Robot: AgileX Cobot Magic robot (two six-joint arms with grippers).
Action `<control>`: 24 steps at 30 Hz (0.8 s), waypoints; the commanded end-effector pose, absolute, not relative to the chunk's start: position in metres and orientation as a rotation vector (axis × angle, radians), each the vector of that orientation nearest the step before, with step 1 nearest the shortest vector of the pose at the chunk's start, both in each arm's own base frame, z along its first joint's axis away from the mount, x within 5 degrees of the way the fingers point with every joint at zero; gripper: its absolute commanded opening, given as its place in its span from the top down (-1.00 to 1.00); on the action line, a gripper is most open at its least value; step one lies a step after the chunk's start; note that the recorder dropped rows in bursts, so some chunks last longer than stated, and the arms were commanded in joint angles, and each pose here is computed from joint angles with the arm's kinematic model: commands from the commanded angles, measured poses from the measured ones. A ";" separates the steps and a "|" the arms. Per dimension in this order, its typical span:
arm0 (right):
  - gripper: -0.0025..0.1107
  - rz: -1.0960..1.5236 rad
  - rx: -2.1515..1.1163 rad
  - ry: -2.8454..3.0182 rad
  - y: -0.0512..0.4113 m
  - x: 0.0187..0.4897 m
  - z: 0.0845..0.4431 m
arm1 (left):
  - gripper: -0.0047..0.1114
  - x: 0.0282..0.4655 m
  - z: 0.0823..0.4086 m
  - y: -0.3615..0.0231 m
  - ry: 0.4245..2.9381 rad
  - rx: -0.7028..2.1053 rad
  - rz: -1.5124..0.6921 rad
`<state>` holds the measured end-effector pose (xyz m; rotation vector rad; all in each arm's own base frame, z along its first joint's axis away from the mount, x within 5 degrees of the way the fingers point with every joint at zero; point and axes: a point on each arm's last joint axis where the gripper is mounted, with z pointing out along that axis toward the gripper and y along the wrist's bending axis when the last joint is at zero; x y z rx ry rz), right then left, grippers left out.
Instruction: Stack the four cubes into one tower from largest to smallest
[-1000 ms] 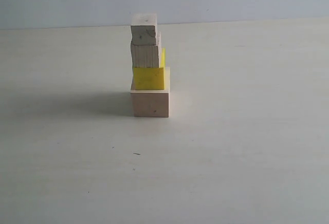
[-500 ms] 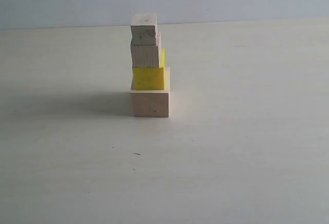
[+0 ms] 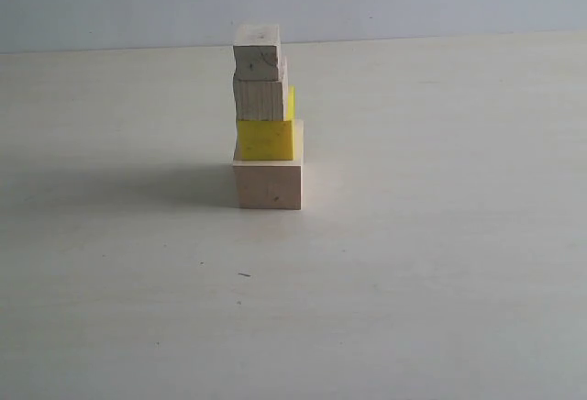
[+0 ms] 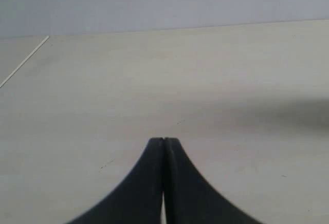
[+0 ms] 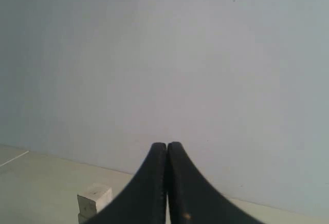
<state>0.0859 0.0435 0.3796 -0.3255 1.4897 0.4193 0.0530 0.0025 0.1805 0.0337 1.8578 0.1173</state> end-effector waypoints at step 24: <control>0.96 0.017 0.017 1.719 0.001 0.070 0.234 | 0.92 0.053 0.180 0.002 1.851 0.037 0.116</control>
